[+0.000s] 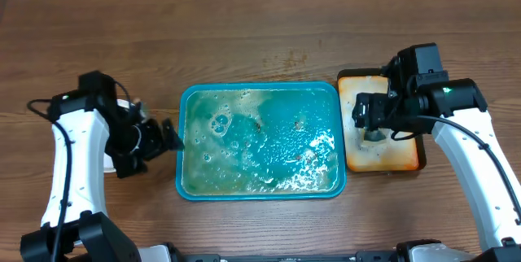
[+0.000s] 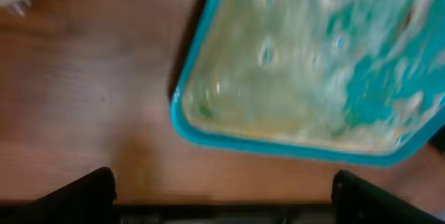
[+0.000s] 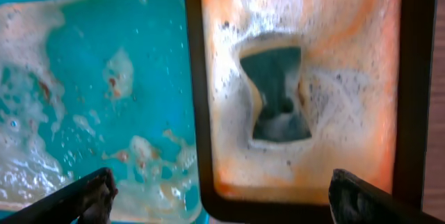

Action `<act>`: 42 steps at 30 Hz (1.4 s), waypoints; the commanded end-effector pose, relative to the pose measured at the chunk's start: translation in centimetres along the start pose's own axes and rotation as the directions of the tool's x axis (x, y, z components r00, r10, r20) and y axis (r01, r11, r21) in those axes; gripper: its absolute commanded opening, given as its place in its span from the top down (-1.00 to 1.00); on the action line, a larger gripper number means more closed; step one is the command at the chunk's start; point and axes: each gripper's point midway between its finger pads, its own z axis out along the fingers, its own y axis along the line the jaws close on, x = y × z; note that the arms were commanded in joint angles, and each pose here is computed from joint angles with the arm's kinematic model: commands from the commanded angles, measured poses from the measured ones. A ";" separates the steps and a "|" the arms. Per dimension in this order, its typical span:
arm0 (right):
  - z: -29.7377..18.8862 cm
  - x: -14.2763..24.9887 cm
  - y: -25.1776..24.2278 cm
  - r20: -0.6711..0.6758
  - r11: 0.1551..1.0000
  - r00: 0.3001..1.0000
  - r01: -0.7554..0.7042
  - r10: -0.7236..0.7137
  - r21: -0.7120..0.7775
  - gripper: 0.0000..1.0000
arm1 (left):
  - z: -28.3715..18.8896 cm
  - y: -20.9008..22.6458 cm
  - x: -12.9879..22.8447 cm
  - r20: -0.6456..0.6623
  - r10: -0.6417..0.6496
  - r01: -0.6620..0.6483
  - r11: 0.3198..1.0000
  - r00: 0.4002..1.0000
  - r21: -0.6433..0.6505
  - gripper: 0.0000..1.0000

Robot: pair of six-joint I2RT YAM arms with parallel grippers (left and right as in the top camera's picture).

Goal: Clean dirty plates on tray and stack at the side

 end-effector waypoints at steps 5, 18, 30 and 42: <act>-3.7 1.4 0.1 0.100 1.000 0.995 -0.017 0.020 -0.025 -1.00 | -1.7 -1.8 3.8 0.035 0.186 -0.187 0.982 0.982 0.008 -1.00; -11.7 4.5 0.4 0.538 0.994 0.843 0.072 -0.014 -0.086 -1.00 | -10.2 -3.8 7.0 0.717 0.321 -0.401 0.914 0.619 -0.062 -0.99; -11.9 4.7 0.4 0.545 0.993 0.838 0.074 -0.015 -0.087 -1.00 | -11.1 -3.6 8.8 0.761 0.322 -0.415 0.906 0.563 -0.077 -0.99; -12.1 4.6 -0.2 0.557 0.996 0.830 0.075 -0.034 -0.050 -1.00 | -11.1 -3.6 8.8 0.761 0.323 -0.415 0.906 0.563 -0.077 -1.00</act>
